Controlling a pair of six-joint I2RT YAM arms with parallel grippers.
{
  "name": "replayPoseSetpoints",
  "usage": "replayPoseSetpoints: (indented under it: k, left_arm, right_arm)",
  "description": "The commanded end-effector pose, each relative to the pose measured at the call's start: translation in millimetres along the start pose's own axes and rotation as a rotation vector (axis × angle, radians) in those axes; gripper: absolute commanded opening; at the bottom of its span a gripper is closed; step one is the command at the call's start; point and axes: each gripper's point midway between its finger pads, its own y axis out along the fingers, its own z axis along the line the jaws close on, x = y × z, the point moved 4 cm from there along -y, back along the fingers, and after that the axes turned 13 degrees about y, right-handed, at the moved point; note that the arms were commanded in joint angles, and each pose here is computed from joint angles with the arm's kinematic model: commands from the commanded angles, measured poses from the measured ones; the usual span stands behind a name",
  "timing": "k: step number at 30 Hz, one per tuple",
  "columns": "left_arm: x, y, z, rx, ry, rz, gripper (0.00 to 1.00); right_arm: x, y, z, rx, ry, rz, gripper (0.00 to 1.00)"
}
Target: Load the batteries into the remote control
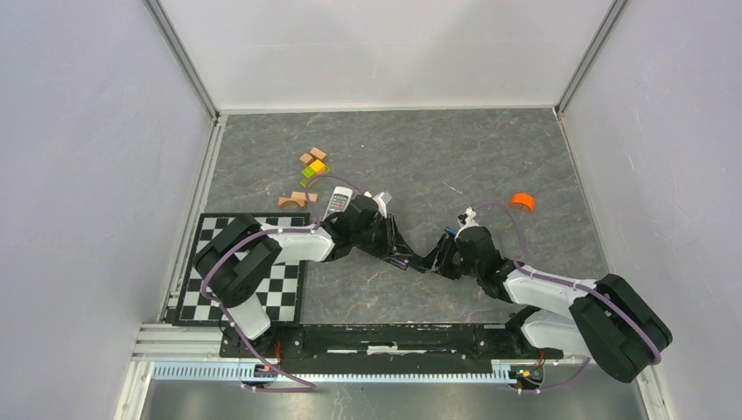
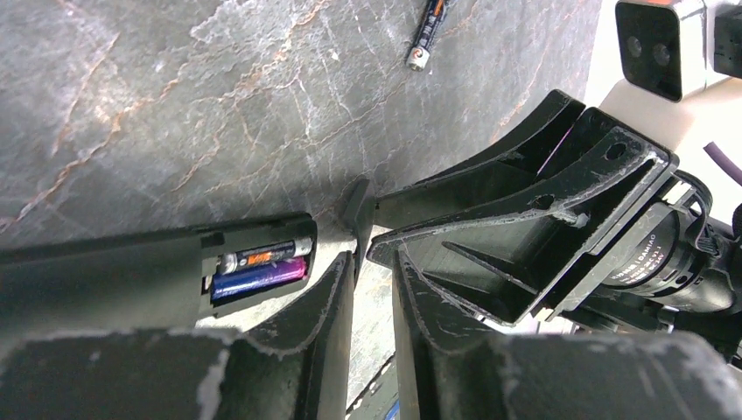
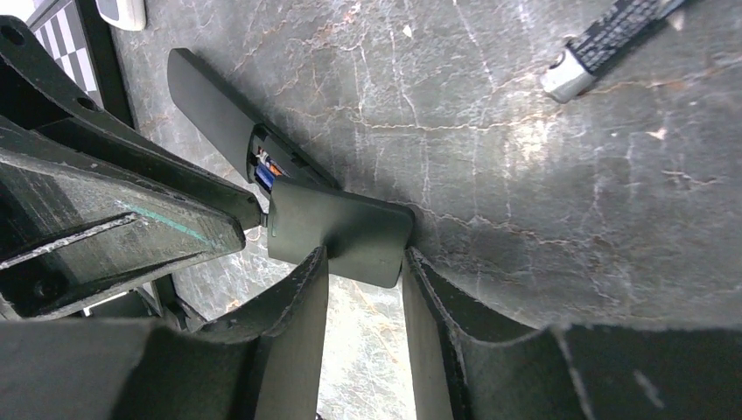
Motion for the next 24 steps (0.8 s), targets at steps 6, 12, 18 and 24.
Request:
replayPoseSetpoints:
  k: [6, 12, 18, 24]
  left_arm:
    - [-4.4, -17.4, 6.2, 0.078, 0.067, -0.026, 0.31]
    - [-0.5, -21.4, 20.5, 0.146, 0.08, -0.042, 0.34]
    - [12.0, -28.4, 32.1, 0.193, 0.086, -0.075, 0.37]
    - [25.7, -39.2, 34.1, 0.216, 0.105, -0.109, 0.41]
  right_arm:
    - [-7.8, 9.5, 23.5, 0.082, 0.001, 0.012, 0.41]
    - [-12.0, 16.3, 27.5, 0.088, -0.012, 0.016, 0.41]
    - [-7.7, 15.9, 31.0, 0.086, -0.049, -0.021, 0.41]
    - [-2.4, 11.9, 30.0, 0.069, -0.077, -0.057, 0.44]
